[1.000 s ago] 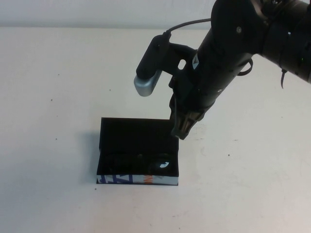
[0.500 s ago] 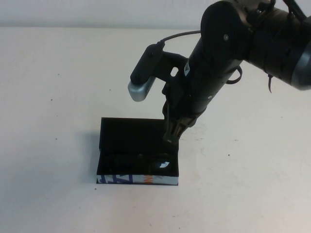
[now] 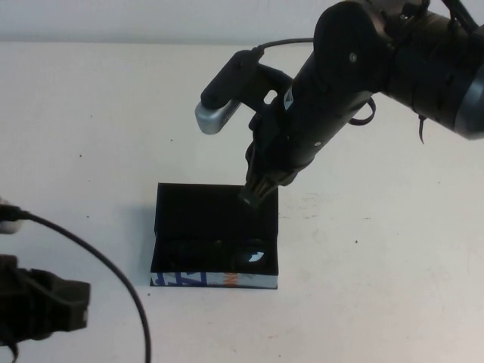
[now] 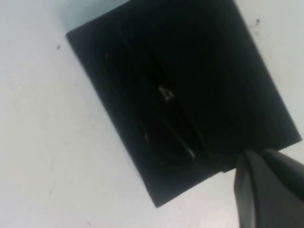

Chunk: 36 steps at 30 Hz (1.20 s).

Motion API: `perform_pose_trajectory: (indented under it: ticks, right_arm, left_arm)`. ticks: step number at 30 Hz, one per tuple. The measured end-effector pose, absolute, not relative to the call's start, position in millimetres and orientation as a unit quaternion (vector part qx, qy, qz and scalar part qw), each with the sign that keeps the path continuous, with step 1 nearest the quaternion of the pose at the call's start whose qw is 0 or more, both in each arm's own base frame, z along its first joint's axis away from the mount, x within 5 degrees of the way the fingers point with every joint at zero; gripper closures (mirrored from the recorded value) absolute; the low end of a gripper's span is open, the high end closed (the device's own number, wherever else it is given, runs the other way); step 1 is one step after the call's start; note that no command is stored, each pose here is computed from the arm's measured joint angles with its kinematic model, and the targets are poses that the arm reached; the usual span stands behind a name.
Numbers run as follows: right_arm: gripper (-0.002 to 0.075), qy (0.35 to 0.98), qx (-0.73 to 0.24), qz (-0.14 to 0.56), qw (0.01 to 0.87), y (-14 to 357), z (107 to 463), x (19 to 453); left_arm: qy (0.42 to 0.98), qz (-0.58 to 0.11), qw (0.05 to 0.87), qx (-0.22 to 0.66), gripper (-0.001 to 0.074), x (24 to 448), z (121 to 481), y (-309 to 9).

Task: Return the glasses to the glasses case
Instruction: Close the glasses case

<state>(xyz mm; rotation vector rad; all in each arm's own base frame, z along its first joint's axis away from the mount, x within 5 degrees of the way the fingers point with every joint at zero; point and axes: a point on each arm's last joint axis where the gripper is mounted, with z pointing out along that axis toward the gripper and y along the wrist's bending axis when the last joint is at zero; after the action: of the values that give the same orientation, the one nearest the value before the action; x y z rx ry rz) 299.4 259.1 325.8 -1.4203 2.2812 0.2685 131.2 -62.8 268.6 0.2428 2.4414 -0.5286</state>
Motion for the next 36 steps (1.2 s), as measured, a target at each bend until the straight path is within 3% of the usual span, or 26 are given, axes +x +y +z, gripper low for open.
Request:
perform_pose_trajectory:
  ticks: [6, 16, 30, 36]
  right_arm:
    - [0.0737, 0.849, -0.459, 0.125, 0.228, 249, 326, 316]
    - [0.0737, 0.867, -0.422, 0.174, 0.199, 257, 312, 361]
    - [0.0738, 0.872, -0.417, 0.184, 0.18, 281, 281, 395]
    - [0.0738, 0.873, -0.413, 0.186, 0.181, 286, 273, 403]
  left_arm:
    - [0.923, -0.258, 0.223, 0.18, 0.0736, 165, 236, -91]
    - [0.899, -0.29, 0.243, 0.22, 0.0736, 207, 196, -110]
    - [0.884, -0.263, 0.292, 0.254, 0.0736, 213, 161, -131]
    - [0.892, -0.248, 0.27, 0.265, 0.0736, 216, 141, -132]
